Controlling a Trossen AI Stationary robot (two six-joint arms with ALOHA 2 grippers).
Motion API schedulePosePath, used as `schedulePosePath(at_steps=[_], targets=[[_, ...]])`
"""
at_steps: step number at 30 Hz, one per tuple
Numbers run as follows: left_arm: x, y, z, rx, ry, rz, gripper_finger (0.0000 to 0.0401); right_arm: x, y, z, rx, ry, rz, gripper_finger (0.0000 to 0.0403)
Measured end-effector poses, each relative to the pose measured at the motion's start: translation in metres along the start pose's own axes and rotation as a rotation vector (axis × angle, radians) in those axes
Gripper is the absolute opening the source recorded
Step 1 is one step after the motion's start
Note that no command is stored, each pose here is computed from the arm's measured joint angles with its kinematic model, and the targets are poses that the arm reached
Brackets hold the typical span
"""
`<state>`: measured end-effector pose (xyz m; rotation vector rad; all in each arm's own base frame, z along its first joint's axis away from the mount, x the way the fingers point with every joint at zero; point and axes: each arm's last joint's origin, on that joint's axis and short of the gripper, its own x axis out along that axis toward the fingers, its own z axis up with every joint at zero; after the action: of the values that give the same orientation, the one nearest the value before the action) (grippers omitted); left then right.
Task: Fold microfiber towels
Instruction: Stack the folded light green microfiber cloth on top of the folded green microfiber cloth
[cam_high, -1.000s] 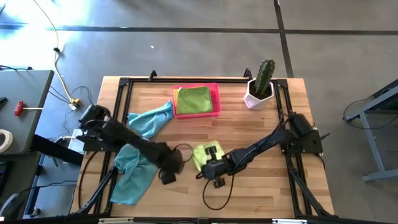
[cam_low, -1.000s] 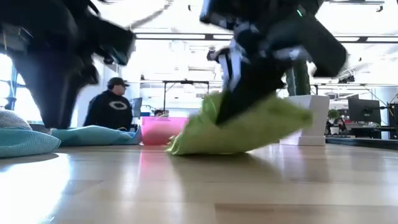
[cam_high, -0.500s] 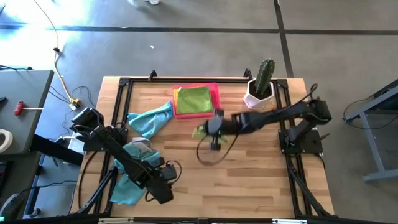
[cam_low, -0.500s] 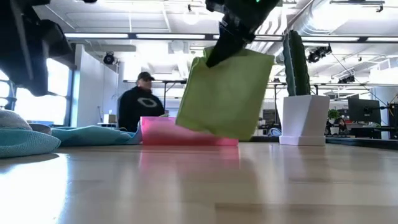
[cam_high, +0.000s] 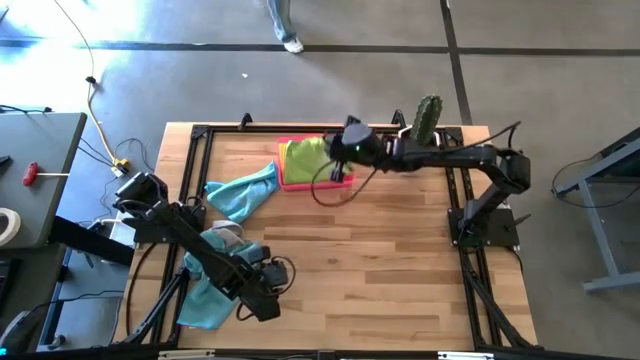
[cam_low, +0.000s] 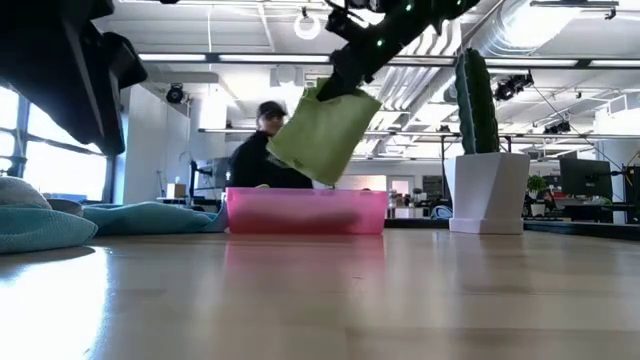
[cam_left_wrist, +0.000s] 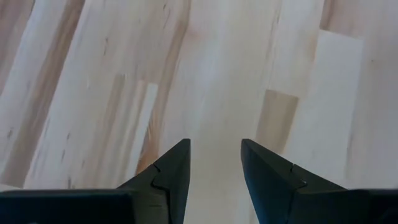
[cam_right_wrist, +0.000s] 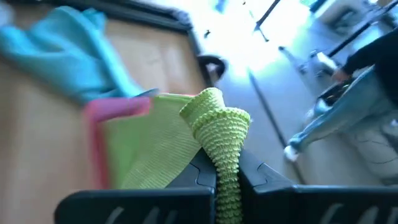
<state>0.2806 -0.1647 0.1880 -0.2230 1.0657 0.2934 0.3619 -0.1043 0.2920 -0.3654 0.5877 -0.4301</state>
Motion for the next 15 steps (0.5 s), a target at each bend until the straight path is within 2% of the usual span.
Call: schedulePosePath(at_steps=[7, 10, 15], targets=[[0.002, 0.009, 0.005, 0.005, 0.017, 0.030, 0.0131, 0.024, -0.044, -0.018, -0.042, -0.016, -0.094, 0.0000], [0.000, 0.014, 0.008, 0.002, 0.022, 0.042, 0.0131, 0.039, -0.055, -0.028, -0.057, -0.036, -0.101, 0.0000], [-0.007, 0.022, 0.014, 0.012, 0.017, 0.049, 0.0131, 0.067, -0.065, -0.044, -0.123, -0.059, -0.182, 0.0000]])
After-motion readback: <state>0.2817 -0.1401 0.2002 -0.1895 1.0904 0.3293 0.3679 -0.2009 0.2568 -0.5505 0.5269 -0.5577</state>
